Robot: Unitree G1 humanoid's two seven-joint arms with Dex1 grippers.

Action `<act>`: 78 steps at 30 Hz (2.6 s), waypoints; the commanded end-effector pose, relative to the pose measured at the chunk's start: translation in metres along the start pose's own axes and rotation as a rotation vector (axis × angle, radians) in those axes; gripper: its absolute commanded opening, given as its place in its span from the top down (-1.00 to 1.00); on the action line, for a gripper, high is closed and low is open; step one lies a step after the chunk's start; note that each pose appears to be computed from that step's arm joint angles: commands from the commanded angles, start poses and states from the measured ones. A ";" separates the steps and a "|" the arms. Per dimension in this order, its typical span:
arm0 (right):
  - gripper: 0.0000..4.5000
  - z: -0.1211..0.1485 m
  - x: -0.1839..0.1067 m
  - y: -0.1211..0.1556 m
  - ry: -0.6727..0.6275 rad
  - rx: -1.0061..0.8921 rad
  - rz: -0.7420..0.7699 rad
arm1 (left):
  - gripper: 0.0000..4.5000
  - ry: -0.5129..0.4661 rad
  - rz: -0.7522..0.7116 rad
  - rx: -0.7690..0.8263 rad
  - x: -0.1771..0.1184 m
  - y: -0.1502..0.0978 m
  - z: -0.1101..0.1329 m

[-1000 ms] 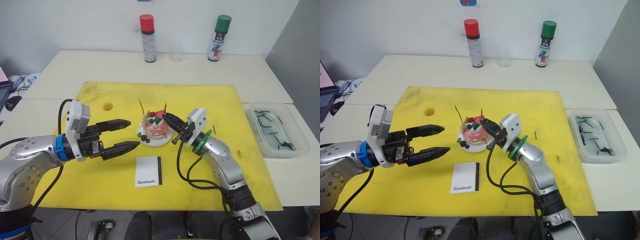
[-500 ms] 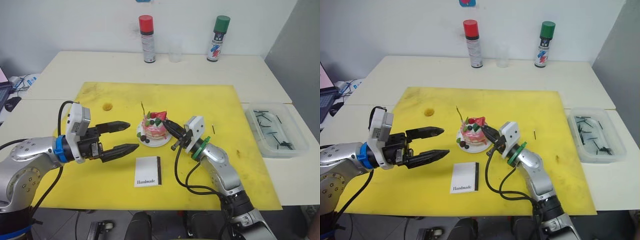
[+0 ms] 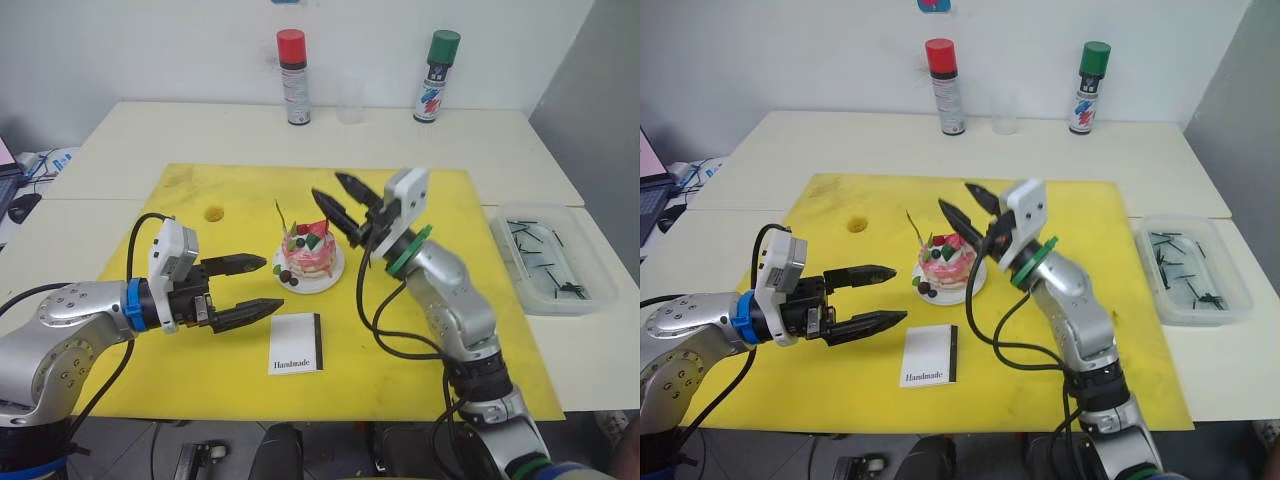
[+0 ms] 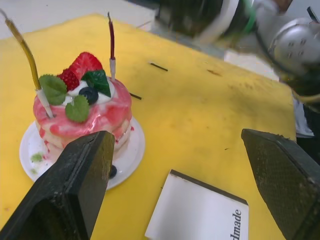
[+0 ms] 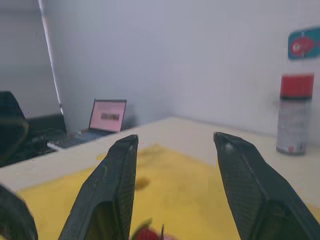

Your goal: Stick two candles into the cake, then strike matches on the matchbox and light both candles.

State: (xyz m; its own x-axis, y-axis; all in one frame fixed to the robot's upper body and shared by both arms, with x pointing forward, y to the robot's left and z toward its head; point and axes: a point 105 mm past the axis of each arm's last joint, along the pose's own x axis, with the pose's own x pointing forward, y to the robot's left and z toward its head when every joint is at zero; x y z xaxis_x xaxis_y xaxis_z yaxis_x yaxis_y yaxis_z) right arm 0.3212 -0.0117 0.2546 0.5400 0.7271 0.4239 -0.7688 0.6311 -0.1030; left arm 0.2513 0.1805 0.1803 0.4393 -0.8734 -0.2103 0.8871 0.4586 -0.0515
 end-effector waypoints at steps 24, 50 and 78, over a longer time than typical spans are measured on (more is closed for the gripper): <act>0.97 -0.050 -0.119 0.040 0.689 0.045 0.491 | -1.00 0.259 -0.062 -1.007 -0.013 -0.019 -0.077; 0.97 -0.102 -0.116 0.058 0.861 -0.002 0.636 | -1.00 0.222 -0.131 -1.022 0.032 -0.022 -0.079; 1.00 -0.114 -0.088 0.074 0.829 -0.046 0.671 | -0.43 0.279 0.009 -0.992 0.052 -0.022 -0.101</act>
State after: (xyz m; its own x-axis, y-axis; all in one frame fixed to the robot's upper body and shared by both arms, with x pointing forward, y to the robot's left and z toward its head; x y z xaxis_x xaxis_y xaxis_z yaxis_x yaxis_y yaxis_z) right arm 0.2553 -0.0010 0.0965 0.0858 0.8622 -0.4992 -0.9947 0.0460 -0.0914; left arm 0.2451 0.1482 0.0881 0.3106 -0.8732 -0.3756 0.3444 0.4716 -0.8118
